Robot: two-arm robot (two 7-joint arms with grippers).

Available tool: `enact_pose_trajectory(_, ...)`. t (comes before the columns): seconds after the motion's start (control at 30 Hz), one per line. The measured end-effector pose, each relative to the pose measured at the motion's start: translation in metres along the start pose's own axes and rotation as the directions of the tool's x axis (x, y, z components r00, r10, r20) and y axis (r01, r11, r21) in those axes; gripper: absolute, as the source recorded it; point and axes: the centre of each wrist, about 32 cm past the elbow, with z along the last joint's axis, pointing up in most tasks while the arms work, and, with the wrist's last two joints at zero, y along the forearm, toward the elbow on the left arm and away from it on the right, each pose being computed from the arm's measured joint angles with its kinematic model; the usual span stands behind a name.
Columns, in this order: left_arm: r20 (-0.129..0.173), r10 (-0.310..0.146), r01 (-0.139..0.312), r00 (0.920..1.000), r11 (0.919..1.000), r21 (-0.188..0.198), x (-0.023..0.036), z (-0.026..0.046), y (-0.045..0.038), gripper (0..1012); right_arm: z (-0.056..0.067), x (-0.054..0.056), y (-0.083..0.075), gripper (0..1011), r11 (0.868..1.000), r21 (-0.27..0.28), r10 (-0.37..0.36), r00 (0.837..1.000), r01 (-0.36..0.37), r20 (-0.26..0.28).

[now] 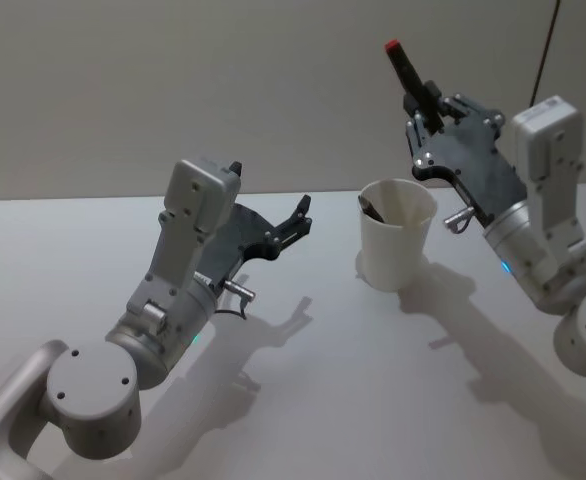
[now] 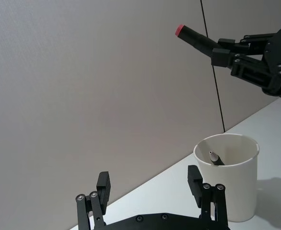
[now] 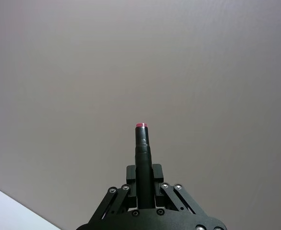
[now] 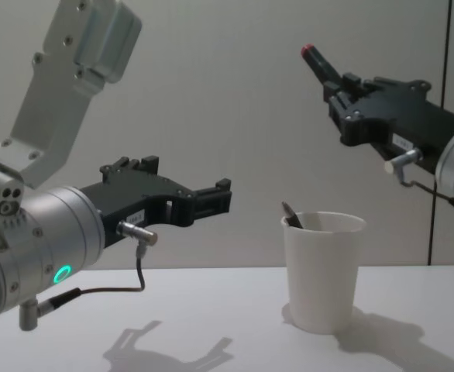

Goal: Place the pen into the pen holder.

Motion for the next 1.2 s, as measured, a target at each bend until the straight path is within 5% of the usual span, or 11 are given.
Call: enact_pose_trajectory(1.2, 0.000, 0.000, 0.000, 1.0000, 1.0000, 0.000, 0.0000, 0.0000, 0.0000, 1001, -0.050, -0.011, 0.028, 187, 0.999, 0.019, 0.028, 1.000, -0.028, 0.005)
